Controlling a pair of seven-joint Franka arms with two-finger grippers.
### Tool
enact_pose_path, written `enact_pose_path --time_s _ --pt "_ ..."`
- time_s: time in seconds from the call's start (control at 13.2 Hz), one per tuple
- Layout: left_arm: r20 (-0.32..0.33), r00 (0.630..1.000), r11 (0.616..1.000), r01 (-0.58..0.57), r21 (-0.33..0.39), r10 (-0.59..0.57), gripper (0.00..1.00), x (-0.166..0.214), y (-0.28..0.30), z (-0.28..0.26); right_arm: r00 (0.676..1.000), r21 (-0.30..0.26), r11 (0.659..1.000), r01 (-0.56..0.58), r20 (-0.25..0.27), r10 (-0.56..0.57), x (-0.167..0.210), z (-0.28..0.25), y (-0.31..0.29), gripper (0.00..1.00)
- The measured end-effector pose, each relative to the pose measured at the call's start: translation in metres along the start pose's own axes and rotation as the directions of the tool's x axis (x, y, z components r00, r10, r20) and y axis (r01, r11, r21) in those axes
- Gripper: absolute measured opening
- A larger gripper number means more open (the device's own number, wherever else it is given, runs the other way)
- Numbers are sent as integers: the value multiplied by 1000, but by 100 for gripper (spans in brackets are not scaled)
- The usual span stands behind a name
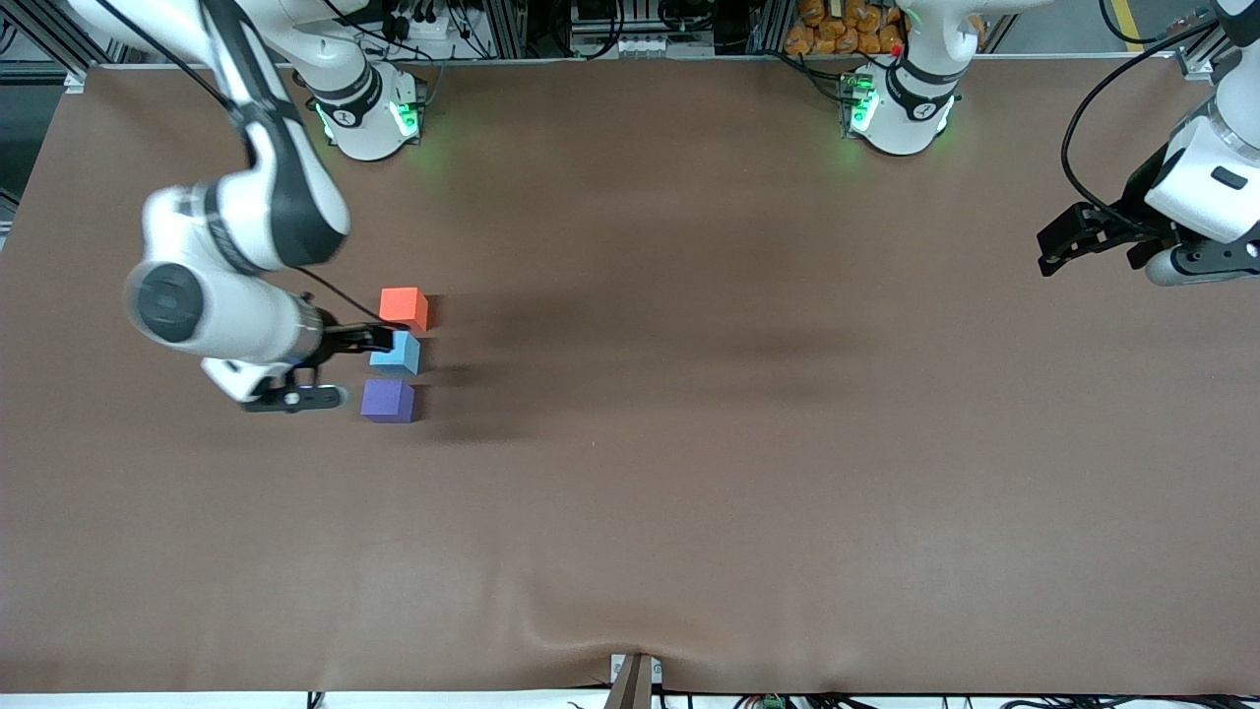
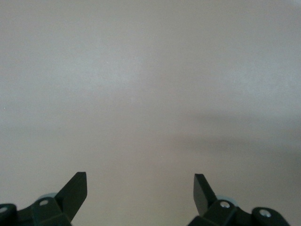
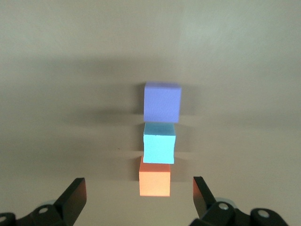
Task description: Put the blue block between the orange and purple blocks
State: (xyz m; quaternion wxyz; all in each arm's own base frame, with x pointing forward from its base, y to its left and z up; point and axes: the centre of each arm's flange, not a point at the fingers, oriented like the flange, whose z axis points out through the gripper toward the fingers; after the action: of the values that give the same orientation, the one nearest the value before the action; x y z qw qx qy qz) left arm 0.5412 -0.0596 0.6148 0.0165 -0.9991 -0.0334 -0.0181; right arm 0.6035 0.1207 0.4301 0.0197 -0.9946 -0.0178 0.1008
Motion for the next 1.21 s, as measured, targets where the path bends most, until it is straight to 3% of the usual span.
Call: enact_pose_path --time_s 0.15,0.3,0.53,0.83,1.21 --pt "0 1000 1000 0 0 0 100 0 0 0 999 -3 1000 -16 -28 16 -3 -74 18 100" --pt "-1 1000 1000 0 0 0 100 0 0 0 998 -52 998 -36 -54 33 -16 -133 35 100" --pt "-1 1000 1000 0 0 0 100 0 0 0 997 -67 996 -57 -55 53 -42 -185 46 100" --pt "-1 1000 1000 0 0 0 100 0 0 -1 990 -46 992 -115 -85 110 -70 -220 82 100" --pt "-1 1000 1000 -4 0 4 100 0 2 -1 990 -44 992 -117 -84 113 -85 -222 84 100"
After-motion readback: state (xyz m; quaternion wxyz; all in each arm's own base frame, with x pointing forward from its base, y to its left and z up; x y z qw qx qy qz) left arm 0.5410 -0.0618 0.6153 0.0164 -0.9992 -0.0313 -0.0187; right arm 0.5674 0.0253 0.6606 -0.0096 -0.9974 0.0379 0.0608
